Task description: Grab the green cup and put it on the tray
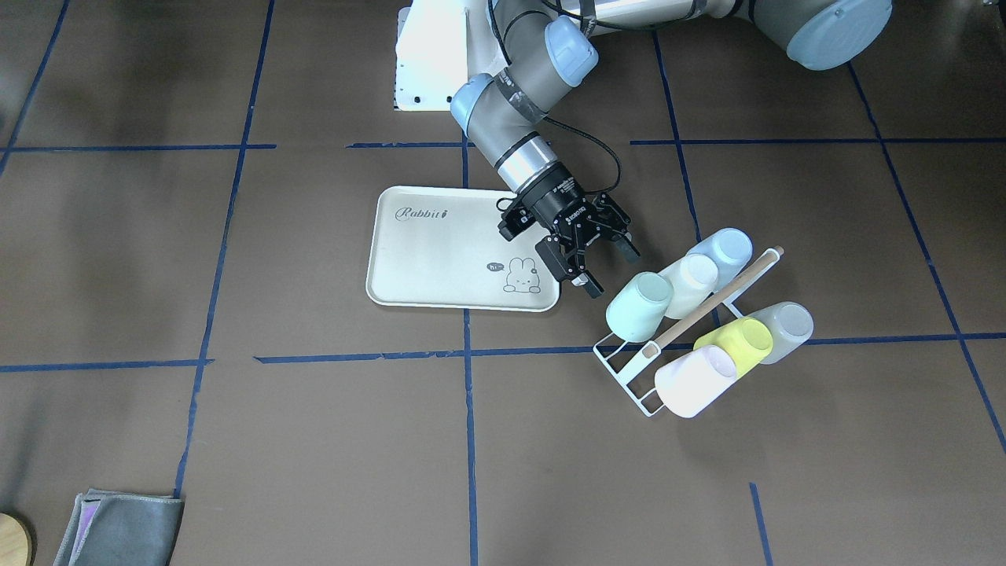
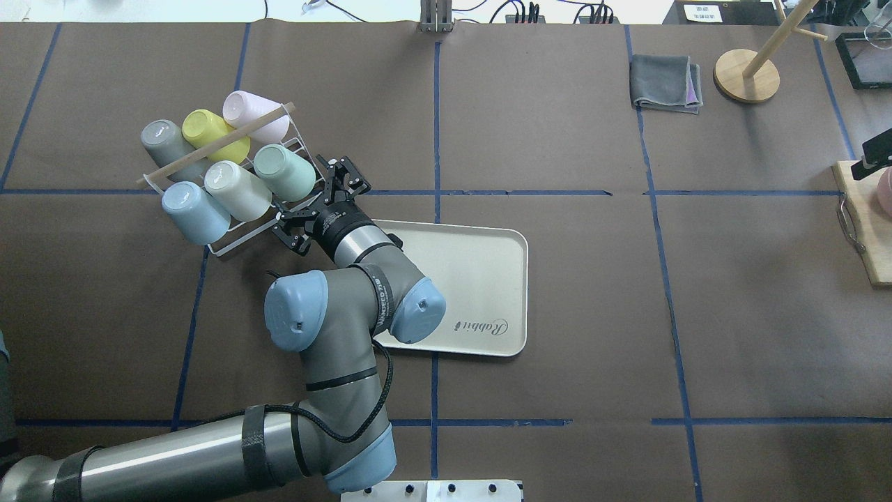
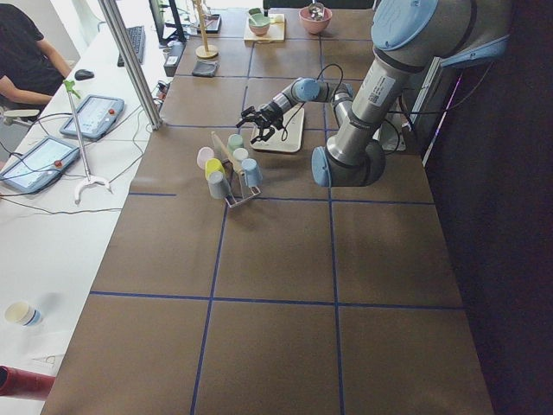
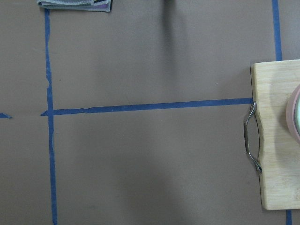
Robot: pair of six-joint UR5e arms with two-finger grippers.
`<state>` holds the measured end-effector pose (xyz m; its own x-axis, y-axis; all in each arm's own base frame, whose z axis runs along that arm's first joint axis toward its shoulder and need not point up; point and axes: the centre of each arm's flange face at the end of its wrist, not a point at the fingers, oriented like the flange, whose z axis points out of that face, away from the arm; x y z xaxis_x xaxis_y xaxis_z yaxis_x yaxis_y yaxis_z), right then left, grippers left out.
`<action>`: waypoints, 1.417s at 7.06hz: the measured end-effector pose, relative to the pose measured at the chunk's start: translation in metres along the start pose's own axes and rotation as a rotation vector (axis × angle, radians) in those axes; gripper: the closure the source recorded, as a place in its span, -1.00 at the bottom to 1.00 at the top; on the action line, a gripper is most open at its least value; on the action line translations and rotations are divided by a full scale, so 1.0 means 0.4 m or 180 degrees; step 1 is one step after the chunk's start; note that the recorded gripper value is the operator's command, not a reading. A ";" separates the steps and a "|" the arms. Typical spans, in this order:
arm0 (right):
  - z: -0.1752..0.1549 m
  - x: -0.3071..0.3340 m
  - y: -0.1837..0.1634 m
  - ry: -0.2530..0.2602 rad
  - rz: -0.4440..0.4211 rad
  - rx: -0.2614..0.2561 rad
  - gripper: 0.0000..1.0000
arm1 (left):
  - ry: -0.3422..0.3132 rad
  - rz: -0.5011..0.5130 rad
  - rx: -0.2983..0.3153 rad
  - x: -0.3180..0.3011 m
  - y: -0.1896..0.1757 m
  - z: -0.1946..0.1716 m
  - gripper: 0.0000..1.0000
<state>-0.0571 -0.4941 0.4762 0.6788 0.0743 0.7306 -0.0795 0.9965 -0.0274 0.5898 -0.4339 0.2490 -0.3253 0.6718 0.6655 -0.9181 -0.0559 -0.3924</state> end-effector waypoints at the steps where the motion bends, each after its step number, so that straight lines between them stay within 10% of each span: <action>1: 0.003 0.006 0.003 0.0004 0.0012 -0.0009 -1.00 | -0.0013 0.0070 -0.0047 0.000 -0.028 -0.002 -1.00; 10: -0.028 0.084 -0.003 -0.0089 0.0000 0.0020 -1.00 | -0.0077 0.0115 -0.0350 -0.014 -0.081 0.117 -1.00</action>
<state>-0.0260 -0.4923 0.4930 0.6581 0.0730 0.7494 -0.0840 0.9962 -0.0232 0.6109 -0.4706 0.2877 -0.3644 0.6527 0.6642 -0.8757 0.0024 -0.4829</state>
